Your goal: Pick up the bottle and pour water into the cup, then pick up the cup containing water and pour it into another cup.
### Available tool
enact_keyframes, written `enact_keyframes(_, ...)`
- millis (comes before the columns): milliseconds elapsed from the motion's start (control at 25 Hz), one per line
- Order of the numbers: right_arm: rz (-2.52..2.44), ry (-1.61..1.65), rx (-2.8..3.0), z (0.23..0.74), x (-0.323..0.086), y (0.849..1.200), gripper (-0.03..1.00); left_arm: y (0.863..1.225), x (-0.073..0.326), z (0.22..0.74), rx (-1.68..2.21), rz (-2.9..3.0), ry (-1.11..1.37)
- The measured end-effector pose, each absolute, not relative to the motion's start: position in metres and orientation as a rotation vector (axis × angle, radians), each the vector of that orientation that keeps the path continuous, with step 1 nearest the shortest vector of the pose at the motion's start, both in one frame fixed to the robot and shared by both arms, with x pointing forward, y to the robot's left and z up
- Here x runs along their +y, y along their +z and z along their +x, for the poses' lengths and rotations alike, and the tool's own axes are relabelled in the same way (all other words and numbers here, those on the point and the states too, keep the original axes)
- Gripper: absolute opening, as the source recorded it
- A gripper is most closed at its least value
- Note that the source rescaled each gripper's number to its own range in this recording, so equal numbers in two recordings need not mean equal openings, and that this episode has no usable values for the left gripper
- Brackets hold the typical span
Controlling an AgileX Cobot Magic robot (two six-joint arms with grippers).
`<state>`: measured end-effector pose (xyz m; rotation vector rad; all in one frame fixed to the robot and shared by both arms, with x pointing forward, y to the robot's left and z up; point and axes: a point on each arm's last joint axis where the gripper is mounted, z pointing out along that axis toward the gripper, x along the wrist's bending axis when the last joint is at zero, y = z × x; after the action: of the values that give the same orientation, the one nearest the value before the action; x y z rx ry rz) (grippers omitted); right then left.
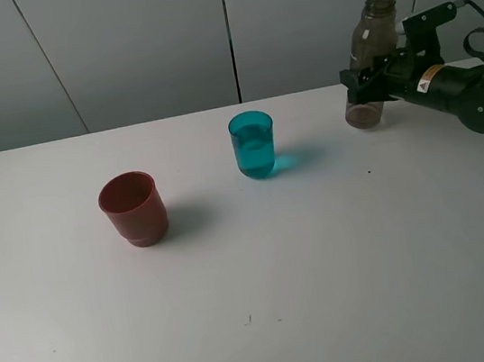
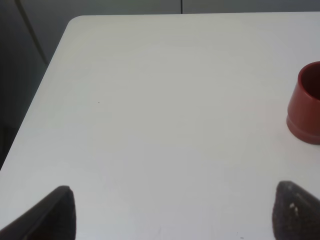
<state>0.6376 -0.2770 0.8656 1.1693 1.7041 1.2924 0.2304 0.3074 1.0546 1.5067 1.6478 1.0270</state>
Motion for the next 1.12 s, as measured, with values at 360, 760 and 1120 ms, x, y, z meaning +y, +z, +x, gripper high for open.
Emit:
enact_keyframes(360,1.185,1.280,1.719,0.6388,-0.2773,0.8581,0.04,1.0546,0.3074,0.2304,1.648,1.507,1.027)
enact_keyframes(760,1.202,1.278,1.721,0.6391,-0.2776,0.8575,0.04,1.0546,0.3074,0.2304,1.648,1.507,1.027)
enact_keyframes(1120,1.204,1.294,1.734,0.6384,-0.2762,0.8572,0.18,1.0546,0.3074,0.2304,1.648,1.507,1.027)
